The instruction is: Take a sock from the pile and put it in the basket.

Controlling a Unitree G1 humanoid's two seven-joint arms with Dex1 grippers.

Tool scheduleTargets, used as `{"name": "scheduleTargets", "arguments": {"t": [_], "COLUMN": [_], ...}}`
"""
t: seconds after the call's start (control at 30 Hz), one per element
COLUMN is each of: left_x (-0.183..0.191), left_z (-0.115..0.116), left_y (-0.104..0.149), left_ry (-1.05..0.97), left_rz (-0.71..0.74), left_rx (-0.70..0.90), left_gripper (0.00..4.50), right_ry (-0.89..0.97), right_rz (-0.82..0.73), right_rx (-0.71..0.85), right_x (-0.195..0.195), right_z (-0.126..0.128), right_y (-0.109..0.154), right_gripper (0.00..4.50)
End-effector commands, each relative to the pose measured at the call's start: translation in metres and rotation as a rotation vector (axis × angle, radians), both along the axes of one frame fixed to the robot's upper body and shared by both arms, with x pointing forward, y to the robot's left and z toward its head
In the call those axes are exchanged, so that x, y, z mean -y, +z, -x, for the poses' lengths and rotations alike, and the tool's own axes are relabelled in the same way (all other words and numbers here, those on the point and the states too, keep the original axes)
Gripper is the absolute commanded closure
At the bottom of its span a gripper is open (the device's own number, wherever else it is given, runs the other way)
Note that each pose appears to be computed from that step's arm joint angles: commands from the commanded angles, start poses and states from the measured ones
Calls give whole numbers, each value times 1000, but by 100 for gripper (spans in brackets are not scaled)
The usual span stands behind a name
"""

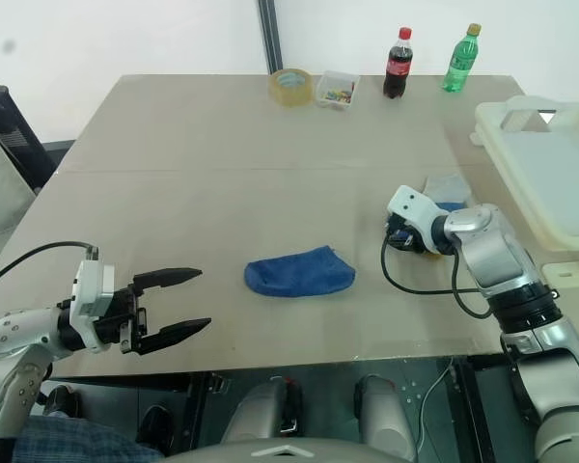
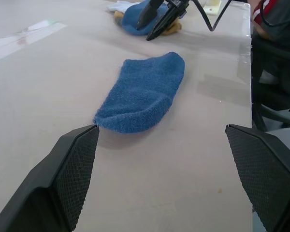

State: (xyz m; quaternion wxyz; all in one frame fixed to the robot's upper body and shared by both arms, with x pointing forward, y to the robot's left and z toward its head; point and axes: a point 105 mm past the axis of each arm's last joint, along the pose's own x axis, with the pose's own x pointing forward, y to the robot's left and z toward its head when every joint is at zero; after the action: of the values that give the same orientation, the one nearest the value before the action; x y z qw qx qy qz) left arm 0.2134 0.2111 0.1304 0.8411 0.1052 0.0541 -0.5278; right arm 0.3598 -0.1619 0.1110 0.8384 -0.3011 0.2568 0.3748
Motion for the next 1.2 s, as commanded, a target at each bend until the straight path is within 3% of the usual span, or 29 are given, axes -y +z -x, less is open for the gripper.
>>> {"name": "scheduleTargets", "arguments": {"t": [0.03, 0.1, 0.13, 0.2, 0.27, 0.5, 0.73, 0.93, 1.2], "left_x": [0, 0, 0, 0, -1, -1, -2, -2, -2], "left_z": [-1, -1, -1, -1, -1, -1, -2, -3, -4], "left_y": [3, 3, 3, 3, 3, 3, 4, 4, 5], "left_ry": [1, 3, 5, 7, 9, 12, 15, 15, 18], "left_rz": [-5, -6, -7, -7, -8, -9, -9, -11, -12], "left_rx": [28, 29, 30, 32, 33, 35, 39, 42, 49], "left_gripper": [0, 0, 0, 0, 0, 0, 0, 0, 0], "right_ry": [-11, -24, -31, -31, -28, -11, 44, 112, 252], "right_rz": [-13, -31, -26, -5, -7, 39, -9, -69, -95], "right_rx": [-62, -77, -74, -64, -59, -25, 42, 104, 125], "right_x": [-2, -3, -2, 0, -1, 1, -23, -58, -121], "right_z": [3, 4, 2, 1, 0, -4, -11, -22, -29], "right_y": [-9, -11, -12, -12, -12, -13, 5, 23, 24], "right_gripper": [251, 251, 275, 335, 442, 442, 442, 442, 442]}}
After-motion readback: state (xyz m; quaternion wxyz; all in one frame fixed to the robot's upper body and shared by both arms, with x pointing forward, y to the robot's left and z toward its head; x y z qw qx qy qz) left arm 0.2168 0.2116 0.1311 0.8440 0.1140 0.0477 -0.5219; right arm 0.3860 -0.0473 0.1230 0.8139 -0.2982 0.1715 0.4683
